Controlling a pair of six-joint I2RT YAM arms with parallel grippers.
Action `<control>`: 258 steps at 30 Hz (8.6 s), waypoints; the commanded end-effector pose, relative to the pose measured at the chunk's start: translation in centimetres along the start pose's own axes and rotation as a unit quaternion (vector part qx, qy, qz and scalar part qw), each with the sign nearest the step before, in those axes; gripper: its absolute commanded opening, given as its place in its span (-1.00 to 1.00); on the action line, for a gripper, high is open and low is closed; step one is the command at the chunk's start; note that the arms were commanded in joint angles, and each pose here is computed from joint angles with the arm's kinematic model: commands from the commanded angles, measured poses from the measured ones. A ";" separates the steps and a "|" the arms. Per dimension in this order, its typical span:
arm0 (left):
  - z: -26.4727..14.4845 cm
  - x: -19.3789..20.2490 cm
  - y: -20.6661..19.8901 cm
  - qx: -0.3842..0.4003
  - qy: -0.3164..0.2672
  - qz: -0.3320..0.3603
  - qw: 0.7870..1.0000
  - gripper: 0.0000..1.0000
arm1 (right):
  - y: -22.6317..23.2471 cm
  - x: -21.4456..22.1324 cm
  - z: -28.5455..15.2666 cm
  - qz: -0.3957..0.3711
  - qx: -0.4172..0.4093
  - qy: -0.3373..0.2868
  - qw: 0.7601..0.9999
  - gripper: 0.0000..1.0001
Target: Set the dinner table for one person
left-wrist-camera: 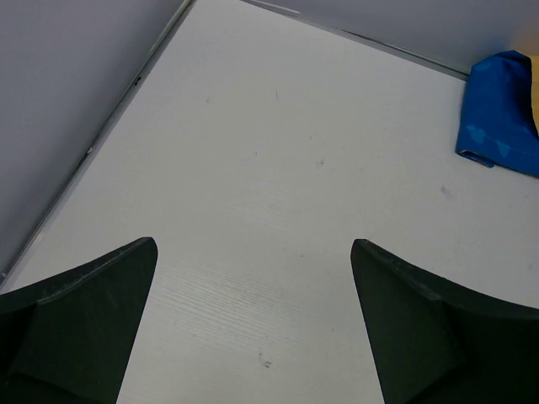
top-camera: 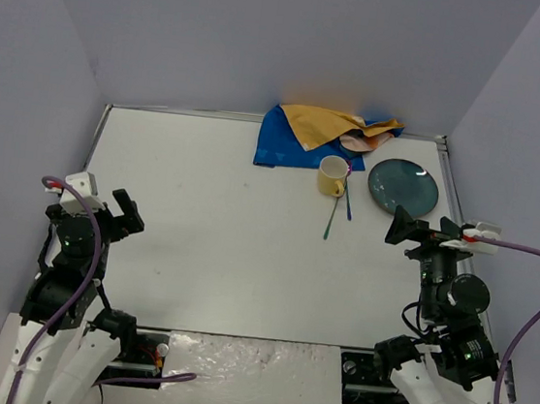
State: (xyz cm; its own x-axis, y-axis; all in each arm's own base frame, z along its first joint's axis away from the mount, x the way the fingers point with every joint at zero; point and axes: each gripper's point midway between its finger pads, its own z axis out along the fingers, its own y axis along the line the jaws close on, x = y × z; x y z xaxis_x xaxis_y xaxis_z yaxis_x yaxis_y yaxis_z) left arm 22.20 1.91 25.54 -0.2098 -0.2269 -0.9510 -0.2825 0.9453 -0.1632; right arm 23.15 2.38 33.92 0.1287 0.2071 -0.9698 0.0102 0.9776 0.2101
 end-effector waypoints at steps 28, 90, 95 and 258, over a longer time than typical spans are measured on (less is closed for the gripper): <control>21.2 1.9 -20.7 0.168 0.177 -0.086 0.966 0.94 | 4.0 3.6 5.5 0.040 -0.021 0.078 0.996 1.00; 18.6 -6.1 -17.5 0.076 0.149 0.087 0.982 -1.00 | 11.9 10.1 7.4 0.034 -0.196 0.206 0.958 1.00; 15.5 0.0 -13.1 0.027 0.204 0.068 0.976 -1.00 | 13.7 12.9 7.3 0.035 -0.230 0.248 0.940 0.99; 23.1 14.7 -8.2 -0.069 0.379 0.057 0.921 0.86 | 12.0 30.7 0.5 -0.083 -0.089 0.488 0.864 -1.00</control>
State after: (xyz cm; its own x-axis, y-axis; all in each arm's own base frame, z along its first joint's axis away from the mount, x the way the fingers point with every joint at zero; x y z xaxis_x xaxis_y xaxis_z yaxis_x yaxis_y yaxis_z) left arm 41.33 -3.89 3.56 -0.8911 -0.2239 -0.3946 -0.2575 0.9657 0.0334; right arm 26.37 20.09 5.14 -0.7869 -0.1177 -0.6057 -0.2273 0.9679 0.1072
